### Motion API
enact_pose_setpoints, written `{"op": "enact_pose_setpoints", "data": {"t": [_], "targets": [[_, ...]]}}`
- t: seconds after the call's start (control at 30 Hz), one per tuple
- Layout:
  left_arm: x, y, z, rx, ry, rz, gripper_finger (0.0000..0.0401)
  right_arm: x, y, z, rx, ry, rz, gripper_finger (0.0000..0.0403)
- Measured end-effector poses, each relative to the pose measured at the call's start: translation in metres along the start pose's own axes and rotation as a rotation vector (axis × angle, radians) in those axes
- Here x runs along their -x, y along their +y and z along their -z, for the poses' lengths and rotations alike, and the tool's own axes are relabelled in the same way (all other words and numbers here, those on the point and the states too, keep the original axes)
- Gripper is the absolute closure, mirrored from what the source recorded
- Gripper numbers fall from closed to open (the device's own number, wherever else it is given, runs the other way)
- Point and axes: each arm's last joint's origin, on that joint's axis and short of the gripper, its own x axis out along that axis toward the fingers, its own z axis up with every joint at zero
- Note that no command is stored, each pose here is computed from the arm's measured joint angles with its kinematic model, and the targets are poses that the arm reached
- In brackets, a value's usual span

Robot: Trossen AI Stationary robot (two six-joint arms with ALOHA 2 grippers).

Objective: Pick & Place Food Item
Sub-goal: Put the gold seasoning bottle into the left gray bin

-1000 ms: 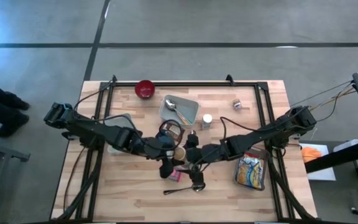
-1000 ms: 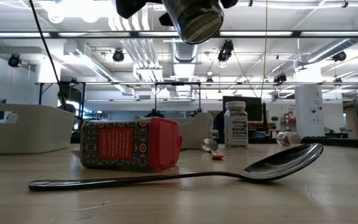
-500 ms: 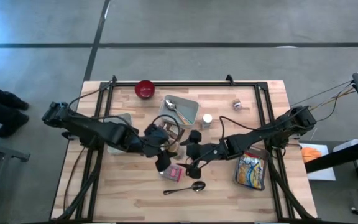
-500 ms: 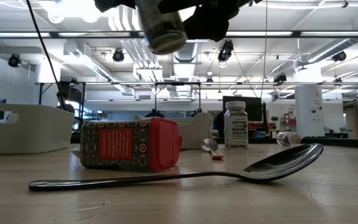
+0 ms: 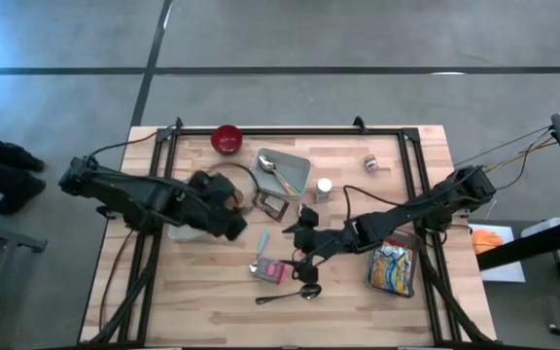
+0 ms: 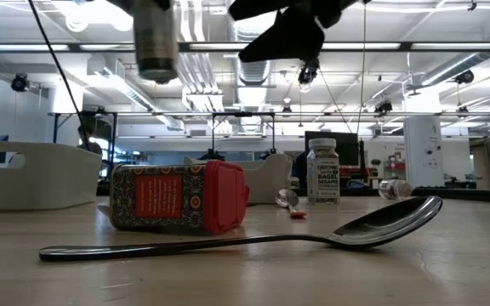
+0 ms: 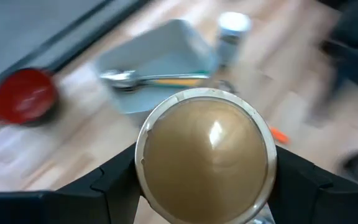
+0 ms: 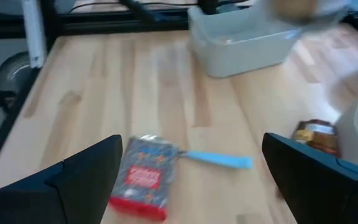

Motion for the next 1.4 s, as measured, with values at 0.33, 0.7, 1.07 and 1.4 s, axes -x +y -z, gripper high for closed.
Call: {"op": "enact_pose_setpoints", "data": {"t": [0.33, 0.7, 1.07, 1.4], "targets": [[0.0, 0.078, 0.021, 0.324, 0.065, -0.253, 0.0137, 0.014, 0.028, 0.027, 0.042, 0.127, -0.048, 0.0019], [-0.054, 0.12, 0.054, 0.474, 0.295, -0.368, 0.0137, 0.027, 0.04, 0.029, 0.071, 0.133, -0.085, 0.0019], [-0.095, 0.128, 0.081, 0.512, 0.299, -0.388, 0.0137, 0.027, 0.041, 0.03, 0.074, 0.136, -0.089, 0.0019], [-0.112, 0.131, 0.095, 0.539, 0.28, -0.388, 0.0137, 0.027, 0.041, 0.031, 0.075, 0.136, -0.089, 0.0019]]}}
